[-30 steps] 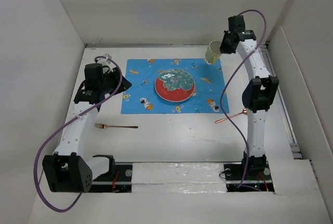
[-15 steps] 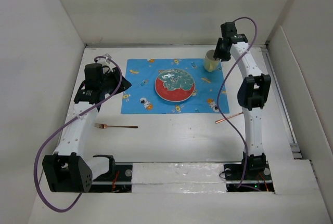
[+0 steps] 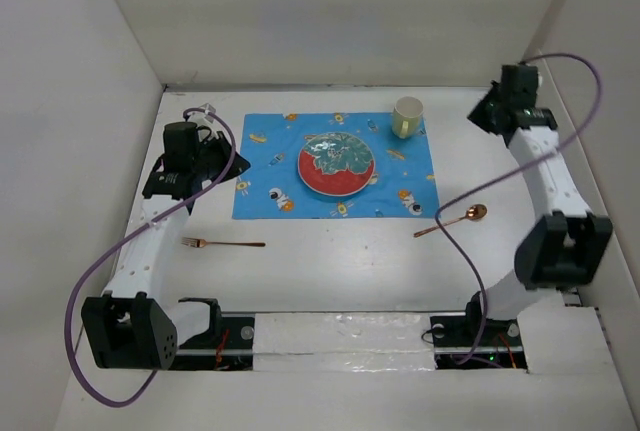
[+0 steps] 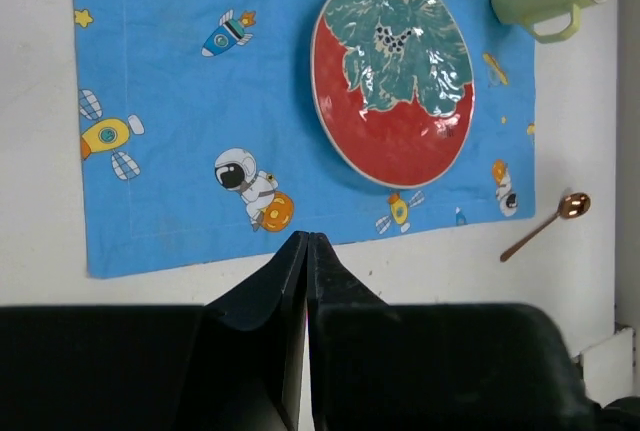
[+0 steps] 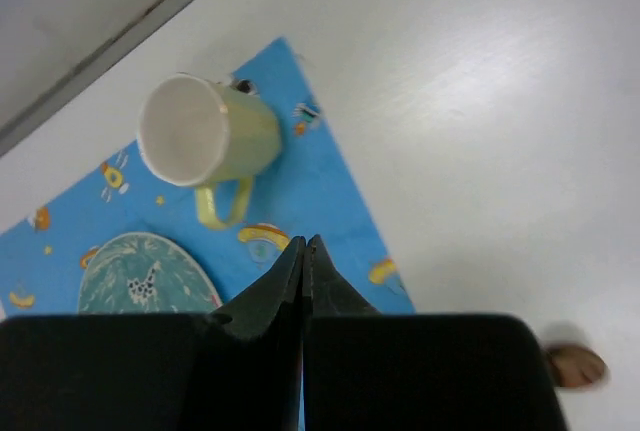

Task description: Set the dinner table for one person

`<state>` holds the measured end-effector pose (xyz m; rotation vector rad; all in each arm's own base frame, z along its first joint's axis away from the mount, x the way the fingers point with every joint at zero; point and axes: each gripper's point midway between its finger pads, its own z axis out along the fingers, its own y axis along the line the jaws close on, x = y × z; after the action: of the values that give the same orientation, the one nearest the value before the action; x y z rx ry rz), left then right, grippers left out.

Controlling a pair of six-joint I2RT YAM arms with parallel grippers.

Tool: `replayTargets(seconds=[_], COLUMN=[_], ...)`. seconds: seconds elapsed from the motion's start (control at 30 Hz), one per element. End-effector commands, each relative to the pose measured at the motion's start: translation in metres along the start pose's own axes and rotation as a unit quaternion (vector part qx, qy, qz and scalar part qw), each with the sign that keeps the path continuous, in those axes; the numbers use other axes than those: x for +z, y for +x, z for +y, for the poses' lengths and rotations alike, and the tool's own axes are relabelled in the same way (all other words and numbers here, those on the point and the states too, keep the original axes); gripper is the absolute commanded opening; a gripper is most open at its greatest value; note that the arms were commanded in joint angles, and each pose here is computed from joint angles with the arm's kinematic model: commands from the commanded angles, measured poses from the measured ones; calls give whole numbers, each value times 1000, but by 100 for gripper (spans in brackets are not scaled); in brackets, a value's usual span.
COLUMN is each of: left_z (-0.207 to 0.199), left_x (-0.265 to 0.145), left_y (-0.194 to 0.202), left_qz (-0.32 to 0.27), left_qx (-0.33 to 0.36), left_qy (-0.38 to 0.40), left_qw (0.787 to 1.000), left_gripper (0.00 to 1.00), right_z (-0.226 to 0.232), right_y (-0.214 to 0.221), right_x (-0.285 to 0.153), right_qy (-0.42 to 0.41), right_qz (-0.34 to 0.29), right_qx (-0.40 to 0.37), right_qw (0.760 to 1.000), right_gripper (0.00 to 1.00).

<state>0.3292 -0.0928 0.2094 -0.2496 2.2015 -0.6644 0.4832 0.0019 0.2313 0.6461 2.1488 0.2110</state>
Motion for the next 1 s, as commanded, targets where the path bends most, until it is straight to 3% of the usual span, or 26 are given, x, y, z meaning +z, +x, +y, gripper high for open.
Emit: replayTargets(seconds=[0.0, 0.03, 0.2, 0.3, 0.33, 0.37, 0.53, 0.83, 0.97], left_z=[-24, -27, -38, -37, -37, -36, -36, -37, -38], left_x=[-3, -2, 1, 0, 0, -1, -4, -10, -14], left_y=[-8, -4, 12, 19, 20, 24, 32, 39, 35], left_qz=[-7, -1, 12, 21, 21, 23, 25, 23, 14], left_qx=[27, 36, 60, 60, 61, 61, 62, 64, 69], left_qy=[33, 35, 27, 33, 34, 36, 45, 56, 56], left_qw=[999, 999, 998, 997, 997, 997, 997, 996, 996], left_gripper=[0, 0, 1, 19, 22, 23, 26, 26, 26], right_z=[-42, -72, -133, -146, -148, -150, -162, -153, -154], right_y=[3, 44, 132, 162, 168, 176, 205, 222, 227], right_x=[-30, -25, -47, -54, -54, -55, -47, -20, -15], right_qy=[6, 38, 104, 112, 113, 117, 143, 149, 167], right_qz=[-56, -15, 72, 97, 103, 118, 165, 192, 194], right_qx=[65, 74, 90, 84, 83, 82, 76, 66, 70], right_qw=[996, 996, 988, 985, 985, 983, 973, 968, 964], right_gripper=[0, 0, 0, 26, 35, 37, 40, 39, 34])
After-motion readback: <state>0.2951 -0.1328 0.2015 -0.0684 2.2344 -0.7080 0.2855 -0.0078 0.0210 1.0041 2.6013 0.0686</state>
